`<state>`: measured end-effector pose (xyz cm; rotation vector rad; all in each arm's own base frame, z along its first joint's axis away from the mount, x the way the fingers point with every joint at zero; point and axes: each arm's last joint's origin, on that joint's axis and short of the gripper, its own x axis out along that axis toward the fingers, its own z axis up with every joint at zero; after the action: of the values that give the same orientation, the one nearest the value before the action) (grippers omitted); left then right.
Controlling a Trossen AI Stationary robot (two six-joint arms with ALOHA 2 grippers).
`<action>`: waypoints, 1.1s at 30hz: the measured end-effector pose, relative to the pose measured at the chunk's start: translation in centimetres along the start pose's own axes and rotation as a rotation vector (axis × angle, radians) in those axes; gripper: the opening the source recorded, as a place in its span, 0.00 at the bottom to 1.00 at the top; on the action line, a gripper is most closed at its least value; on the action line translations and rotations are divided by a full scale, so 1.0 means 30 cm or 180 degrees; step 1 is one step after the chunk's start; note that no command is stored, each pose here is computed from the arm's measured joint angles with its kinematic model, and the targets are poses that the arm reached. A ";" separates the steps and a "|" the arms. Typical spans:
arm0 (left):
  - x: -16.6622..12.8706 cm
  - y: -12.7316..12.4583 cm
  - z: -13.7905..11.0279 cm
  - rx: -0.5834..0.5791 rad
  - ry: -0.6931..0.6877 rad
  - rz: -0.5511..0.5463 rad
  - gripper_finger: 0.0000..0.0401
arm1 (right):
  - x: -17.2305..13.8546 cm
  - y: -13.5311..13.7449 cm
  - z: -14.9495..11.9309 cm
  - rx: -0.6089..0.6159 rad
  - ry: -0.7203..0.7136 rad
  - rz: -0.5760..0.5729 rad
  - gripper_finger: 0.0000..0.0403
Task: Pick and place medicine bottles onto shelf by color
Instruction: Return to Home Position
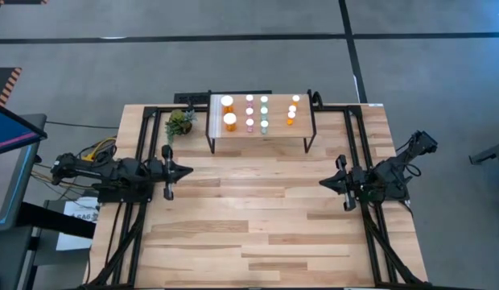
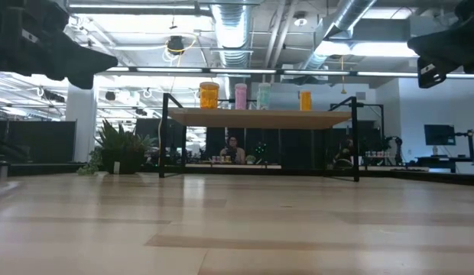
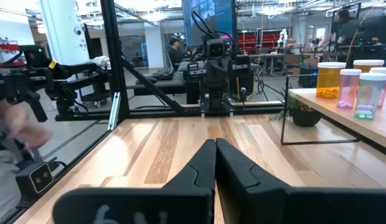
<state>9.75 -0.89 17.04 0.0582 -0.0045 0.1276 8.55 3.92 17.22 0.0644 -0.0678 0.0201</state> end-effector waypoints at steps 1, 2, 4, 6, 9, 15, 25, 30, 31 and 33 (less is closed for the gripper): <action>0.000 0.000 0.000 0.0002 0.0004 -0.0004 0.00 | 0.000 0.000 0.000 0.0000 0.0000 0.0001 0.07; 0.000 -0.001 0.000 -0.0001 0.0004 -0.0020 0.00 | 0.000 0.000 0.000 0.0000 0.0000 0.0002 0.07; 0.000 -0.001 0.000 -0.0047 0.0006 -0.0039 0.00 | 0.000 0.000 0.000 -0.0001 0.0002 0.0001 0.07; 0.000 -0.001 0.000 -0.0059 0.0010 -0.0039 0.00 | 0.000 0.000 0.000 -0.0001 0.0001 0.0002 0.07; 0.000 -0.001 0.000 -0.0044 0.0012 -0.0040 0.00 | 0.000 0.000 0.000 -0.0001 0.0002 0.0002 0.07; -0.001 -0.001 0.001 -0.0042 0.0015 -0.0042 0.00 | 0.000 0.000 0.000 -0.0001 0.0002 0.0005 0.07; -0.001 -0.001 0.001 -0.0069 0.0016 -0.0042 0.00 | 0.000 0.000 0.000 -0.0001 0.0001 0.0007 0.07; -0.001 -0.001 0.002 -0.0047 0.0015 -0.0042 0.00 | 0.000 0.000 0.000 -0.0001 0.0001 0.0006 0.07; -0.001 -0.001 0.002 -0.0060 0.0016 -0.0042 0.00 | 0.000 0.000 0.000 -0.0001 0.0001 0.0007 0.07; -0.001 -0.001 0.002 -0.0070 0.0016 -0.0042 0.00 | 0.000 0.000 0.000 -0.0001 0.0002 0.0007 0.07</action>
<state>9.73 -0.92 17.09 0.0360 -0.0003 0.1145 8.56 3.93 17.22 0.0639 -0.0673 0.0224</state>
